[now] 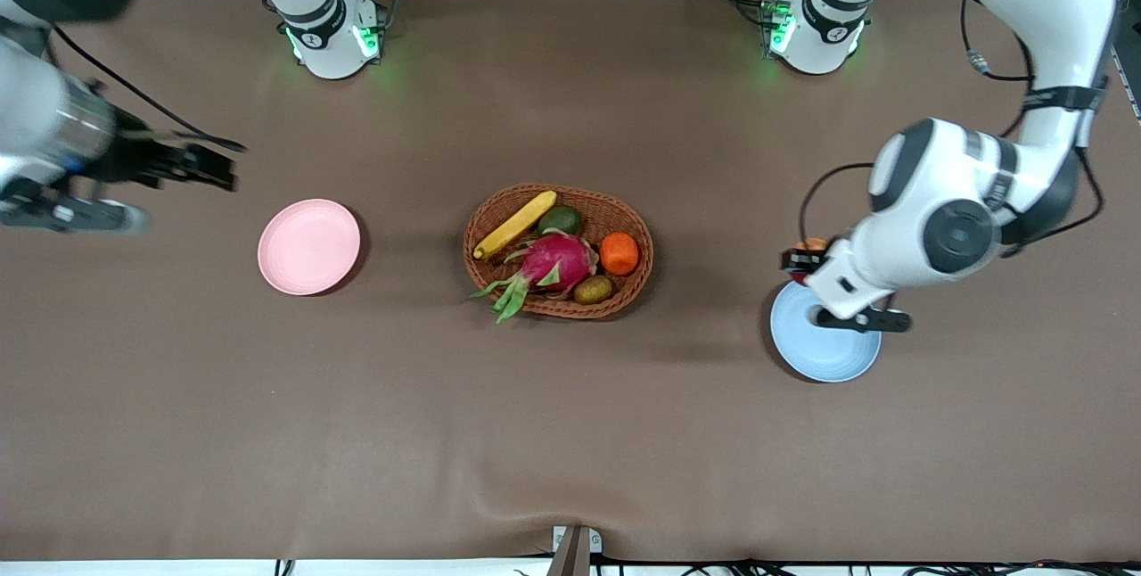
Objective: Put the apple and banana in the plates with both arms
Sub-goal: 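Carry the apple toward the blue plate while the right gripper reaches out, then lower the apple over the blue plate while the right gripper grasps the banana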
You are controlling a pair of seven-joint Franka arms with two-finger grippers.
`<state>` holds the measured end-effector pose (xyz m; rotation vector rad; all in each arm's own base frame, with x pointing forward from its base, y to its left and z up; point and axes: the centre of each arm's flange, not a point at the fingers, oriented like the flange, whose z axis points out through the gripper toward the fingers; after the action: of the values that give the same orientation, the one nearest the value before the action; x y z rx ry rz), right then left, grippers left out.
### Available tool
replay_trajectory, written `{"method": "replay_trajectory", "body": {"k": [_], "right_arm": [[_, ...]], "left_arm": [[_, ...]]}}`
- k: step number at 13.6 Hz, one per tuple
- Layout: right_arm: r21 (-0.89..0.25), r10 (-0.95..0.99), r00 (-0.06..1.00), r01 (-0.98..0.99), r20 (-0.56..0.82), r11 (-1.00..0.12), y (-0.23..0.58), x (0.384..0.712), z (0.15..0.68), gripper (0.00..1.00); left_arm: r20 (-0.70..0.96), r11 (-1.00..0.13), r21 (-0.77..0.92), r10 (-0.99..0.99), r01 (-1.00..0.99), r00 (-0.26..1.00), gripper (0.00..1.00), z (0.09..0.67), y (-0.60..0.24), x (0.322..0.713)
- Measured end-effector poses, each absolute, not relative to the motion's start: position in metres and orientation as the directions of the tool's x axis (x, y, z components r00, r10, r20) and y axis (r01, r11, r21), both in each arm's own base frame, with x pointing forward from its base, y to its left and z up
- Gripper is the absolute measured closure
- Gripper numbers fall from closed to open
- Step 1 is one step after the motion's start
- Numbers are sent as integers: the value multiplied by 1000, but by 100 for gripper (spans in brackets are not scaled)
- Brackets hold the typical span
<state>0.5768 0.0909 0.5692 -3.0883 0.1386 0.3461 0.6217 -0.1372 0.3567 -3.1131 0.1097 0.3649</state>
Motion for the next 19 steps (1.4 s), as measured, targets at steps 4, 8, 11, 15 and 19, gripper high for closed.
{"method": "replay_trajectory", "body": {"k": [4, 8, 11, 15, 19], "right_arm": [[-71, -311, 865, -365, -393, -928, 120, 598, 493, 0], [-25, -461, 734, -543, -499, -839, 164, 611, 424, 0], [39, -528, 687, -591, -499, -806, 225, 610, 371, 1], [114, -604, 625, -643, -494, -758, 263, 606, 315, 16], [129, -641, 611, -670, -464, -732, 307, 595, 285, 29]], "left_arm": [[-260, -989, -96, -87, -115, 962, 25, 309, -101, 632], [-231, -978, -119, -139, -170, 963, 25, 268, -103, 641], [-218, -968, -140, -177, -210, 960, 25, 247, -106, 644], [-221, -946, -190, -220, -263, 950, 25, 228, -105, 644], [-203, -933, -206, -253, -294, 946, 25, 220, -109, 646]]}}
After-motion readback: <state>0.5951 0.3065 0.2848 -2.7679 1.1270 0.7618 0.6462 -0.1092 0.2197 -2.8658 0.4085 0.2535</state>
